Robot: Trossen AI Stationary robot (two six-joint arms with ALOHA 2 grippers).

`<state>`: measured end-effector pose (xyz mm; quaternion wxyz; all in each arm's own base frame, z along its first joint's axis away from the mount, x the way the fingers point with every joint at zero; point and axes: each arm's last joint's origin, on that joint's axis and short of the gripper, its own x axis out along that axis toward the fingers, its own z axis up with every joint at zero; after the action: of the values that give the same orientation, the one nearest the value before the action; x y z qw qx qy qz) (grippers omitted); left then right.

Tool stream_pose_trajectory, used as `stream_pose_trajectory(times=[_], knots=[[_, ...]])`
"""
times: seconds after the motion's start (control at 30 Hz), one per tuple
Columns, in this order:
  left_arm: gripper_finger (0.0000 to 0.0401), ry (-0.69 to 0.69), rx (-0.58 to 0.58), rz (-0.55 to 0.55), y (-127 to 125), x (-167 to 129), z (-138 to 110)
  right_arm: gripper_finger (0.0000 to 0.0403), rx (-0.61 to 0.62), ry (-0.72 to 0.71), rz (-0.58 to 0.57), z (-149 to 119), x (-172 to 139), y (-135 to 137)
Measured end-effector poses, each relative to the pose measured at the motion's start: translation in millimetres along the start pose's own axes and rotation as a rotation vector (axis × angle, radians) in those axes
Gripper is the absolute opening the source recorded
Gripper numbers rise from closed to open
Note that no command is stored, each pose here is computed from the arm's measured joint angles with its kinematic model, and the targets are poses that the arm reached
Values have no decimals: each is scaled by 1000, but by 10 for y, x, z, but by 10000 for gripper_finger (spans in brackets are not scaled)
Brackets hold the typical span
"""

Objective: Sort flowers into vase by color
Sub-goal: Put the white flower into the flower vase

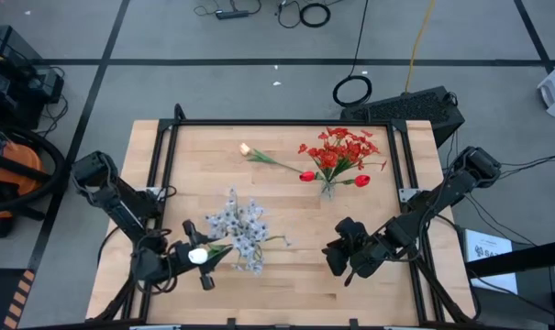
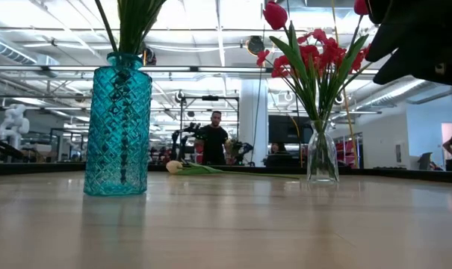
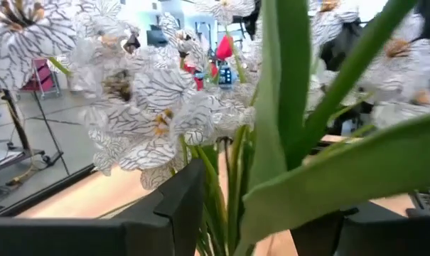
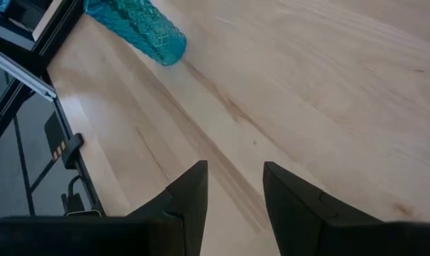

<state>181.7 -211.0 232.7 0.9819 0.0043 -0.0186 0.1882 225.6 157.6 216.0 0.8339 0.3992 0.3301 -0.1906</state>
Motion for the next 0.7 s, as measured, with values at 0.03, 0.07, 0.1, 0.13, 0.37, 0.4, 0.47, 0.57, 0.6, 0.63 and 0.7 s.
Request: stream_pose_trajectory(times=[0.03, 0.07, 0.1, 0.13, 0.37, 0.4, 0.47, 0.57, 0.6, 0.63, 0.7], knots=[[178, 0, 0, -2, -3, -9, 0, 128, 0, 0, 0, 0, 0, 0], [178, 1, 0, 0, -3, -14, 0, 128, 0, 0, 0, 0, 0, 0], [177, 2, -3, 4, -2, -15, 0, 128, 0, 0, 0, 0, 0, 0], [175, 3, -12, 11, -1, -18, 0, 128, 0, 0, 0, 0, 0, 0], [119, 10, -41, 43, 5, -29, -9, 128, 3, -1, 6, 1, 0, 6], [109, 10, -41, 41, 3, -35, -9, 128, 3, -1, 6, 1, 0, 6], [89, 10, -41, 34, -4, -54, -9, 128, 3, -1, 6, 1, 0, 6], [64, 11, -37, 25, -12, -79, -11, 128, 3, -1, 6, 1, 0, 6], [56, 11, -33, 24, -12, -80, -11, 128, 3, -1, 6, 1, 0, 6], [46, 12, -27, 23, -13, -82, -13, 128, 3, -1, 6, 1, 0, 6], [26, 13, -18, 21, -15, -83, -19, 128, 3, -3, 5, 1, 0, 6]])
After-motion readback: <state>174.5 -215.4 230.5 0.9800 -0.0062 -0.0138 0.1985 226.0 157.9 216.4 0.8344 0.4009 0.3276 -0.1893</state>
